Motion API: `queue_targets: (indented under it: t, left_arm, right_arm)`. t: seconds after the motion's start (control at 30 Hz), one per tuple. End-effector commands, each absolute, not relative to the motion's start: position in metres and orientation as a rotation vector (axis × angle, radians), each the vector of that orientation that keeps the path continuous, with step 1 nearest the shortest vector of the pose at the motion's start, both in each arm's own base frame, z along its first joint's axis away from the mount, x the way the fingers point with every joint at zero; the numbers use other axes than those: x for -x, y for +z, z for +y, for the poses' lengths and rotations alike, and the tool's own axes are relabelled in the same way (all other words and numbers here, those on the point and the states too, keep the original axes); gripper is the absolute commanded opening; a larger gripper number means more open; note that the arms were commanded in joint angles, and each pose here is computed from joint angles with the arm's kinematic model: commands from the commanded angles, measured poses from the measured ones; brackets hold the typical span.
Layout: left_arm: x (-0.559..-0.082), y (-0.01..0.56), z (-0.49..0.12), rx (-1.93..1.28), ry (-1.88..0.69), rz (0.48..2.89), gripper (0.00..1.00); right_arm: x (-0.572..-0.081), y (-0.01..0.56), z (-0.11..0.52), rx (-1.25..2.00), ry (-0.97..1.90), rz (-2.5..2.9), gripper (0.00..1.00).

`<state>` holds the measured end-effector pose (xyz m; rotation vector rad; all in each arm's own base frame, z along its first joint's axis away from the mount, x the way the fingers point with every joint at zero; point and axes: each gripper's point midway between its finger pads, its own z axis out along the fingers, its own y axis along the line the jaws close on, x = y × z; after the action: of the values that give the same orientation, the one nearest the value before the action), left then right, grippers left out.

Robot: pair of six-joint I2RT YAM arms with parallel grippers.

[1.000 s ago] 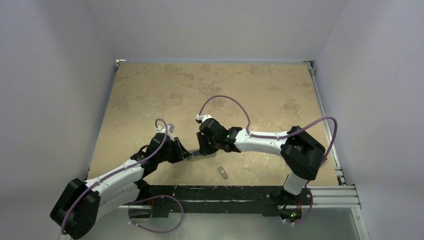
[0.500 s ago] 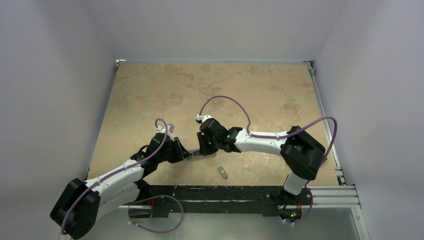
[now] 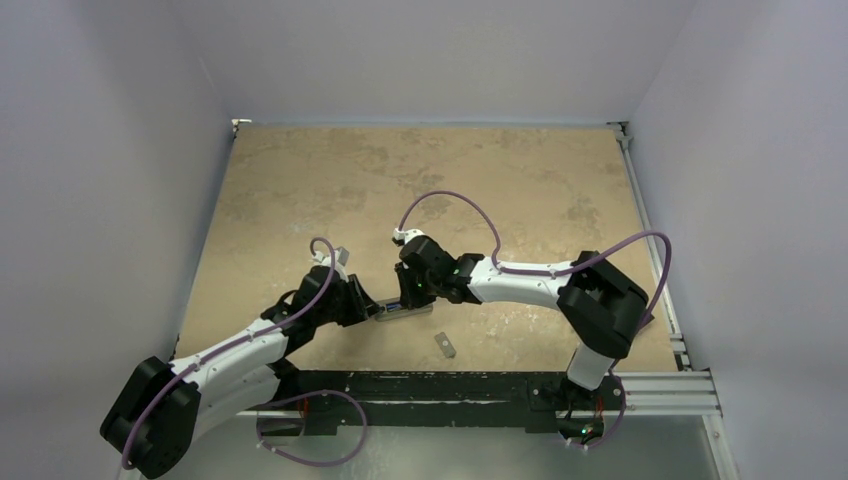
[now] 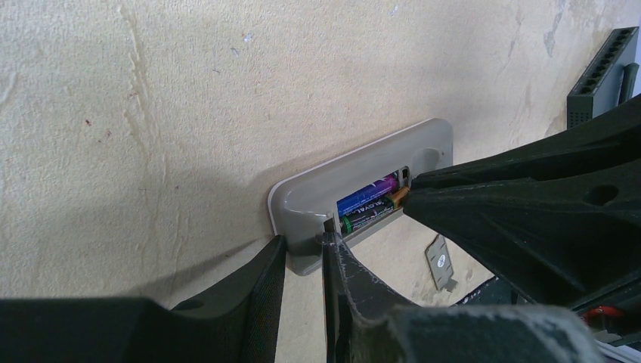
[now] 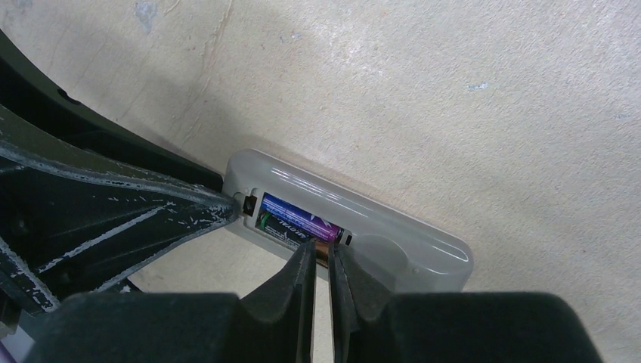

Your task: Load the batteries into the remote control

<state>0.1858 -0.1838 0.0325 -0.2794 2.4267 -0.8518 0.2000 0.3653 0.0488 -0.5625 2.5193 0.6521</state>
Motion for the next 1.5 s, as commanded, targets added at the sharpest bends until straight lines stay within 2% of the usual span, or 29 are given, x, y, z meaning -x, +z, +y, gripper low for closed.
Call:
queue_targets:
  t: [0.0,0.8,1.47]
  left_arm:
    - [-0.193,0.042,-0.189,0.263,-0.886,2.38,0.22]
    - [-0.194,0.043,-0.191,0.249,-0.894,2.378,0.22]
    - [-0.192,0.04,-0.191,0.24,-0.896,2.385,0.22]
  right_arm:
    - [-0.195,0.044,0.371,0.572,0.695,2.534,0.17]
    - [-0.181,0.035,0.373,0.654,0.538,2.539,0.15]
    - [-0.164,-0.005,0.361,0.882,0.005,2.539,0.18]
